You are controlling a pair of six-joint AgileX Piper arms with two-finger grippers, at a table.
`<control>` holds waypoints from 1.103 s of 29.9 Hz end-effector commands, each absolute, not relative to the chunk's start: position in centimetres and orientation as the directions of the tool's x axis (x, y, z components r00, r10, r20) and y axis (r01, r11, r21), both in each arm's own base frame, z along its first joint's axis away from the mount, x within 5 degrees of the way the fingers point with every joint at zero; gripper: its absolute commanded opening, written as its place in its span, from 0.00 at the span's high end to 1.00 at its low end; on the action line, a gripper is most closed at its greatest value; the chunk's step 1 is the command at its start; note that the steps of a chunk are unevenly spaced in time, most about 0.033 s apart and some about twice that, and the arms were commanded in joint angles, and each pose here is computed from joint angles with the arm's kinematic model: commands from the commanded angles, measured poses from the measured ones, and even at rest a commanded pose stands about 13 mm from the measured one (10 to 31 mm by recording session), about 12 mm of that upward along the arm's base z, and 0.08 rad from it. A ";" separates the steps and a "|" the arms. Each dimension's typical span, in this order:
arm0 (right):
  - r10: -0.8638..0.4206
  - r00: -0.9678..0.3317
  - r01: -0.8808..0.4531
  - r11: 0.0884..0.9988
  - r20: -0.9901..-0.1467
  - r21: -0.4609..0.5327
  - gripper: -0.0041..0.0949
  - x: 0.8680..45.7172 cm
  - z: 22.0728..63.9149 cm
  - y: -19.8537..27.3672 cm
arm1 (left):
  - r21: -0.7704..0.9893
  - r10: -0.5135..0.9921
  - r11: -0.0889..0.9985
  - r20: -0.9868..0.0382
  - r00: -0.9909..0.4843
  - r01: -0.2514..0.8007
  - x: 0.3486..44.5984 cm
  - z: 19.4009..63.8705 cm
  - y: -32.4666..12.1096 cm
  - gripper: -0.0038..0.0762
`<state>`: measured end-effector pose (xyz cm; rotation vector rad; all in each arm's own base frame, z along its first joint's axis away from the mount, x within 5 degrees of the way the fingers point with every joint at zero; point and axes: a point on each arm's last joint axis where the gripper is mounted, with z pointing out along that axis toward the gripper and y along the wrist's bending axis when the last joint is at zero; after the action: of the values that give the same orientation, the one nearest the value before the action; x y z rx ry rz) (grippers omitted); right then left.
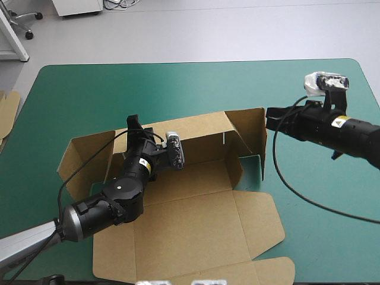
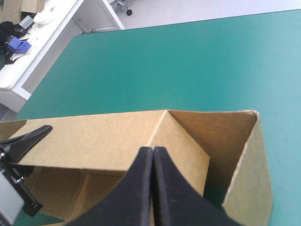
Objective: Fold the box
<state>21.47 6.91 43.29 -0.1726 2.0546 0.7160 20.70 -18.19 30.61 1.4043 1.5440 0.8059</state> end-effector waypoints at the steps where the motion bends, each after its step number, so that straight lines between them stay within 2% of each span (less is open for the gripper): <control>1: 0.166 -0.537 -0.403 0.811 -0.827 0.425 0.99 23.8 45.0 7.3 | 0.898 0.974 0.202 -0.226 0.016 0.392 20.5 31.8 -18.1 0.97; 5: 0.127 -0.597 -0.399 0.810 -0.792 0.430 0.99 27.2 44.6 7.6 | 0.898 0.974 0.201 -0.226 0.016 0.392 20.5 31.8 -18.1 0.97; 14: 0.150 -0.644 -0.359 0.806 -0.750 0.470 0.99 32.3 44.5 6.1 | 0.902 0.977 0.186 -0.212 0.024 0.391 20.5 31.7 -18.1 0.97; 21: 0.107 -0.710 -0.355 0.799 -0.696 0.485 0.99 34.3 42.9 6.4 | 0.901 0.980 0.169 -0.195 0.027 0.399 20.6 31.4 -18.3 0.97; 33: 0.094 -0.734 -0.321 0.825 -0.673 0.466 0.99 36.1 40.9 6.2 | 0.901 0.980 0.168 -0.197 0.030 0.400 20.6 31.4 -18.4 0.97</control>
<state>36.67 6.45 38.37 -0.1735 2.3896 0.7438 20.82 -18.31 30.38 1.4211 1.5359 0.8236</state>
